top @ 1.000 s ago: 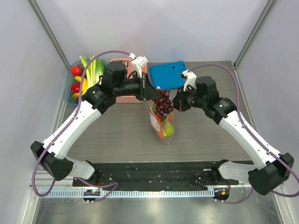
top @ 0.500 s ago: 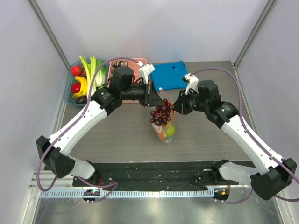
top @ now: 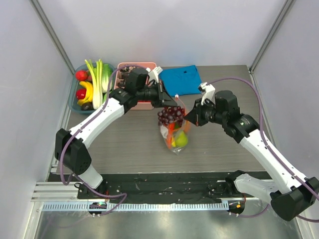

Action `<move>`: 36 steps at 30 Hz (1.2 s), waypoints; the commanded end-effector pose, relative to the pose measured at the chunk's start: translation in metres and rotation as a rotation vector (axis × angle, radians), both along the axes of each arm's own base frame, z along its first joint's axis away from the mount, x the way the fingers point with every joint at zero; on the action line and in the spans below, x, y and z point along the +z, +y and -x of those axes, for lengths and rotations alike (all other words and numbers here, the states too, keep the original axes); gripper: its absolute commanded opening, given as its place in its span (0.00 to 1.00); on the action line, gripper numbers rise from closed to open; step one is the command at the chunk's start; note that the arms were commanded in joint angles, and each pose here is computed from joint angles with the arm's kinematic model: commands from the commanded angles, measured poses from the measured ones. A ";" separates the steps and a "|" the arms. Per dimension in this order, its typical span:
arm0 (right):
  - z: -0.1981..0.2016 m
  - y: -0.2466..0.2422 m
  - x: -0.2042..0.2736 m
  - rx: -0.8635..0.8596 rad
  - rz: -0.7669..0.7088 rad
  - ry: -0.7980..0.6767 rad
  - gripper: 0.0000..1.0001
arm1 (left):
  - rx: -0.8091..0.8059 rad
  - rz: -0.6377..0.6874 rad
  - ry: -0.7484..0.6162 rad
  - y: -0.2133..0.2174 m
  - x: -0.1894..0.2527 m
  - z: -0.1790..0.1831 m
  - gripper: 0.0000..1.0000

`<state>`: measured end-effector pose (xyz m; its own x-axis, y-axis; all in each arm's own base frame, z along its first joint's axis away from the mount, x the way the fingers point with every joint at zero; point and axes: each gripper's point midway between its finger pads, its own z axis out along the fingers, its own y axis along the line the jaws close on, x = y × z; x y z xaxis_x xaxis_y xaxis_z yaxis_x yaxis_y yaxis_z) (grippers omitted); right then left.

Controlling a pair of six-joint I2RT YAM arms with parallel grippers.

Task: Place the food in the zip-top bag and seal the zipper
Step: Place the fake fruit in the zipper food storage bag.

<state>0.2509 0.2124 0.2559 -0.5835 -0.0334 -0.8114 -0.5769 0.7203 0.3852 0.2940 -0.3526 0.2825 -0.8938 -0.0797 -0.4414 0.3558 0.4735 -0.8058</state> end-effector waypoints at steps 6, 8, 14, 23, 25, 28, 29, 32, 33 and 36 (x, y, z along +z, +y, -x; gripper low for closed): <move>0.003 -0.001 0.016 0.021 -0.020 -0.083 0.01 | 0.081 0.142 0.113 -0.013 0.053 -0.017 0.00; 0.003 -0.001 0.016 0.021 -0.019 -0.086 0.01 | 0.124 0.089 0.121 -0.010 0.043 -0.021 0.00; 0.001 0.002 0.020 0.026 -0.037 -0.100 0.01 | 0.128 0.001 0.061 -0.027 0.033 -0.008 0.00; -0.001 -0.003 0.018 0.007 -0.022 -0.119 0.01 | 0.210 -0.370 -0.085 -0.012 -0.024 0.001 0.00; 0.001 -0.002 0.015 0.016 -0.025 -0.110 0.01 | 0.145 -0.394 -0.100 -0.022 -0.034 0.012 0.00; 0.004 -0.004 0.008 0.017 -0.015 -0.104 0.01 | 0.041 -0.379 -0.150 -0.038 -0.036 0.025 0.02; 0.006 -0.005 0.000 0.016 -0.008 -0.093 0.01 | 0.020 -0.371 -0.168 -0.040 -0.034 0.028 0.06; 0.011 -0.010 -0.008 0.012 0.005 -0.095 0.01 | -0.066 -0.344 -0.215 -0.039 -0.024 0.041 0.25; 0.012 -0.012 -0.010 0.012 0.011 -0.096 0.01 | -0.092 -0.346 -0.250 -0.035 -0.020 0.044 0.36; 0.017 -0.017 -0.016 0.007 0.026 -0.097 0.01 | -0.097 -0.299 -0.327 -0.013 0.004 0.047 0.65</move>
